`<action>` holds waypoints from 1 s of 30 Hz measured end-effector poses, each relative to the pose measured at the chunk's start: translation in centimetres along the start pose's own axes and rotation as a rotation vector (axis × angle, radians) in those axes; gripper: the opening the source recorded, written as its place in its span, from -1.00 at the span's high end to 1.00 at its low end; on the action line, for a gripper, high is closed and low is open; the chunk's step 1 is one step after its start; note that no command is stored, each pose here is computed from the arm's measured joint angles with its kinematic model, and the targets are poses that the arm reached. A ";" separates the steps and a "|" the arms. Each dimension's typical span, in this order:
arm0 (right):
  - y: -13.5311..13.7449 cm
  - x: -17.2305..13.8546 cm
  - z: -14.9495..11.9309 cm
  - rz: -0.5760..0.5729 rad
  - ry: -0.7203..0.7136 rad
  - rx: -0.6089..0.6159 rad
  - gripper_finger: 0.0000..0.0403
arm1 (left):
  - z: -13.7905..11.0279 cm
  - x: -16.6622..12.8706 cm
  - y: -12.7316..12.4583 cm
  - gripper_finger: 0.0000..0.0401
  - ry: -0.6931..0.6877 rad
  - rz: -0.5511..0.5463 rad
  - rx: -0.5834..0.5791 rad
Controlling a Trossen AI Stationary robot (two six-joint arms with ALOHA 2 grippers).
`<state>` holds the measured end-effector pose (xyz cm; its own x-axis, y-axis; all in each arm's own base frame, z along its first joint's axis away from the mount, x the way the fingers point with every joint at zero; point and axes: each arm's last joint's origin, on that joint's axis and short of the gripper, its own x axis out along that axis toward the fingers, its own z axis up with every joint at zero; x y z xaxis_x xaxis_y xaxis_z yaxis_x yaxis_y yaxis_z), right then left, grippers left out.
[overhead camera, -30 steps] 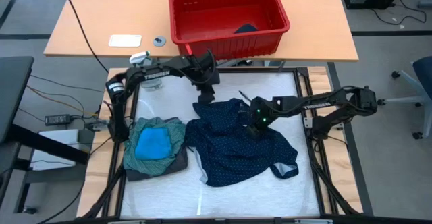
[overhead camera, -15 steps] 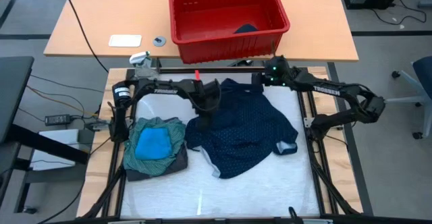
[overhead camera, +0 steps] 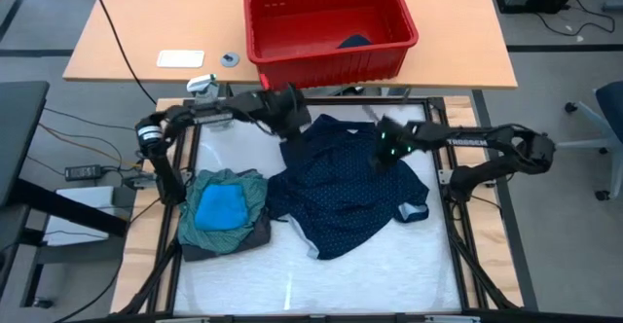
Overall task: Fold laundry
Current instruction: Fold the blue shirt
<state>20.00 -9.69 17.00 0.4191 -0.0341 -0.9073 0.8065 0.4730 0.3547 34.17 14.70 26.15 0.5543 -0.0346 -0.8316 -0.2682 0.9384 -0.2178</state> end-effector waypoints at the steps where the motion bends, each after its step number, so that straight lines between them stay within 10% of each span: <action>1: 0.1 0.6 -0.8 -0.025 0.013 -0.010 0.40 | 0.2 -0.3 0.9 0.23 -0.033 0.009 -0.026; 8: 1.6 1.9 -5.6 -0.033 0.116 0.003 0.40 | -1.7 5.3 6.2 0.28 0.036 0.019 -0.220; 17: 4.9 -1.7 -7.0 0.048 -0.016 0.026 0.40 | -2.0 7.7 6.4 0.28 0.064 0.138 -0.189; 25: 2.1 -5.1 -7.0 -0.133 -0.075 0.175 0.37 | -2.4 10.2 8.5 0.28 0.040 0.017 -0.241; 30: 1.3 -6.0 -7.0 -0.159 -0.088 0.034 0.26 | -2.7 10.4 8.5 0.31 0.062 0.011 -0.182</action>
<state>15.61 -2.70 21.33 0.3189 -0.1838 -0.9298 0.8787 0.4251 0.2173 35.55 21.44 14.26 0.5025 -0.0510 -0.8631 -0.4149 0.8616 -0.2925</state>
